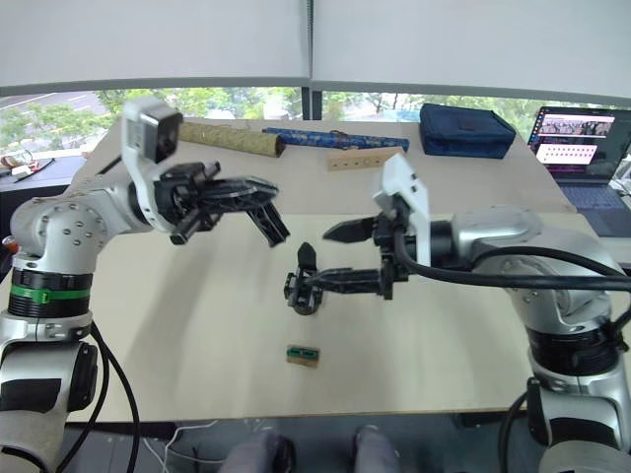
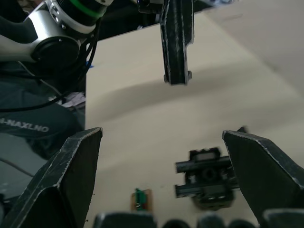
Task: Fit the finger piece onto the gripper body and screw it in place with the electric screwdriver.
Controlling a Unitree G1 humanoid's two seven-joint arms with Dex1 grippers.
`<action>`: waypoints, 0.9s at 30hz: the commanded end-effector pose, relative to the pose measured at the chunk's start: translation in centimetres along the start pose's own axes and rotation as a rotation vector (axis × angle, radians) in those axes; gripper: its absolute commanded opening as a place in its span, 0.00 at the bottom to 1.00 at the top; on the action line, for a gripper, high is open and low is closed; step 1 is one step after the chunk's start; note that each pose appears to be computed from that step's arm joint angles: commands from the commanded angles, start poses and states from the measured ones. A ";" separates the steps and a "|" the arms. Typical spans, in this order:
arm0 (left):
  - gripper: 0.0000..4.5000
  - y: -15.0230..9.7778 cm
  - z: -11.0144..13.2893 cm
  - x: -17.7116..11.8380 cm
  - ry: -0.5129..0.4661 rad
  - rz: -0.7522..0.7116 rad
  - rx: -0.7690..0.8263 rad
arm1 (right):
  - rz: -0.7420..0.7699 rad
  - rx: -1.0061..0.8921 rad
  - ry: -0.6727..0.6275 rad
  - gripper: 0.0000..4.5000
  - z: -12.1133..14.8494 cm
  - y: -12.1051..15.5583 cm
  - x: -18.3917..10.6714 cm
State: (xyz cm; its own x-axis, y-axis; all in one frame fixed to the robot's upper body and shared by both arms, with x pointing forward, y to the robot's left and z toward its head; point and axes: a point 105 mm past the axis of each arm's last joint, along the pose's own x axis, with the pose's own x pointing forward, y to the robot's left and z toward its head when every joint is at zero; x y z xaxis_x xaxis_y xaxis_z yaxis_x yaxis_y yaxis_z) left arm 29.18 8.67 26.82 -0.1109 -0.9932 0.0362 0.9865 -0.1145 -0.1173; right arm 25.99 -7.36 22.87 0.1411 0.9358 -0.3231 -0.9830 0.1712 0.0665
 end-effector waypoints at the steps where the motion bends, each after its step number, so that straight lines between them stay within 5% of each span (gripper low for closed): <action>1: 0.00 -0.9 0.4 1.0 0.014 -0.052 0.051 | 0.003 0.001 -0.003 0.99 1.1 0.7 0.8; 24: 0.00 -1.6 -1.1 1.8 0.064 -0.053 0.027 | 0.064 0.090 -0.076 0.99 2.8 2.2 2.9; 27: 0.00 -1.5 -1.2 1.8 0.068 -0.050 0.031 | 0.054 0.095 -0.080 0.81 2.7 2.0 3.0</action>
State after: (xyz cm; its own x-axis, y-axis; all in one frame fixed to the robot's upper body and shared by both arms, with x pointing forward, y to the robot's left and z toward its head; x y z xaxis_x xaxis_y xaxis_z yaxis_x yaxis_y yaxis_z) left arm 27.87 7.18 25.27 -0.1469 -0.9890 -0.0173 0.9816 -0.1436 -0.1255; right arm 24.69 -3.42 23.82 0.0896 0.9575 -0.2742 -0.9691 0.1473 0.1977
